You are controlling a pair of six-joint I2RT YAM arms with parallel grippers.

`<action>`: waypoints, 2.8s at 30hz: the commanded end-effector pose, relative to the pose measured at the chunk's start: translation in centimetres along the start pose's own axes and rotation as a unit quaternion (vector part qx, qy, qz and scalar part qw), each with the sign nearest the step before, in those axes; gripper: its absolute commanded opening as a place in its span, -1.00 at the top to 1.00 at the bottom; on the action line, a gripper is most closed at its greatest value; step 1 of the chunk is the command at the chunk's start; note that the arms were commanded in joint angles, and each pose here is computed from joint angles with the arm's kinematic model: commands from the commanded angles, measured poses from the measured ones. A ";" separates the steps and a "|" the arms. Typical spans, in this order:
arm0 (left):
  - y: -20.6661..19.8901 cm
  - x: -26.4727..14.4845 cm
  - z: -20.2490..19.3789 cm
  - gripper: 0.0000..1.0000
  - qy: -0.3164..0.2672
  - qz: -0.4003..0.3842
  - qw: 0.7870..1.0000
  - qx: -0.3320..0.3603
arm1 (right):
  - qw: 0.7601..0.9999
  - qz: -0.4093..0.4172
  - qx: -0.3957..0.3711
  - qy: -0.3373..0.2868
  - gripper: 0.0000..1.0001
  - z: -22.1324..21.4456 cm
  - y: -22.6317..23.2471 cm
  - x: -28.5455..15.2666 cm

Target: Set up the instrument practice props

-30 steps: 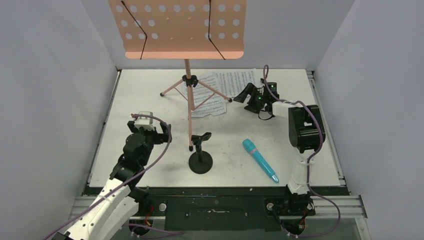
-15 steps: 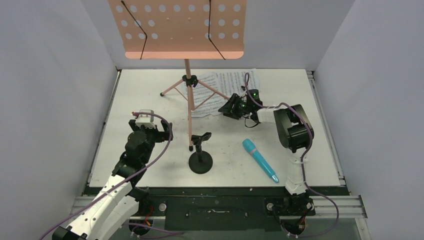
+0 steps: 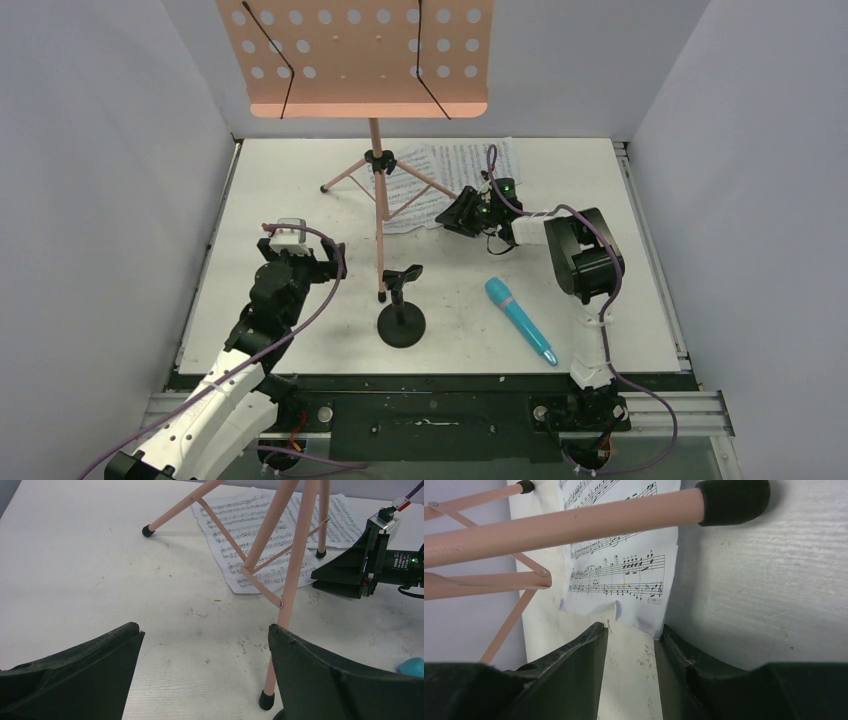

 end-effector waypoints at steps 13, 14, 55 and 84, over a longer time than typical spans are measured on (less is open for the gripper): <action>-1.0 0.2 2.3 -0.95 -0.042 -0.024 0.999 -0.023 | 0.996 -0.037 -0.020 -0.077 0.06 3.5 -0.8 0.7; -1.0 0.2 2.3 -0.95 -0.042 -0.025 0.999 -0.024 | 0.996 -0.038 -0.020 -0.077 0.06 3.5 -0.9 0.8; -2.2 2.0 1.1 -0.95 -0.020 -0.067 0.997 -0.023 | 0.980 -0.072 -0.185 -0.003 0.89 -0.3 3.3 -14.0; -2.9 3.9 0.5 -0.95 -0.004 -0.076 0.997 -0.015 | 0.914 -0.173 -0.355 0.094 0.55 -4.9 8.3 -29.2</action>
Point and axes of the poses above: each gripper's point midway between its finger pads, its own x axis out along the fingers, its own y axis along the line the jaws close on, z = x × y, the point moved 7 cm from there along -x, back along the fingers, and after that the axes turned 5 degrees about -x, right-handed, at the moved point
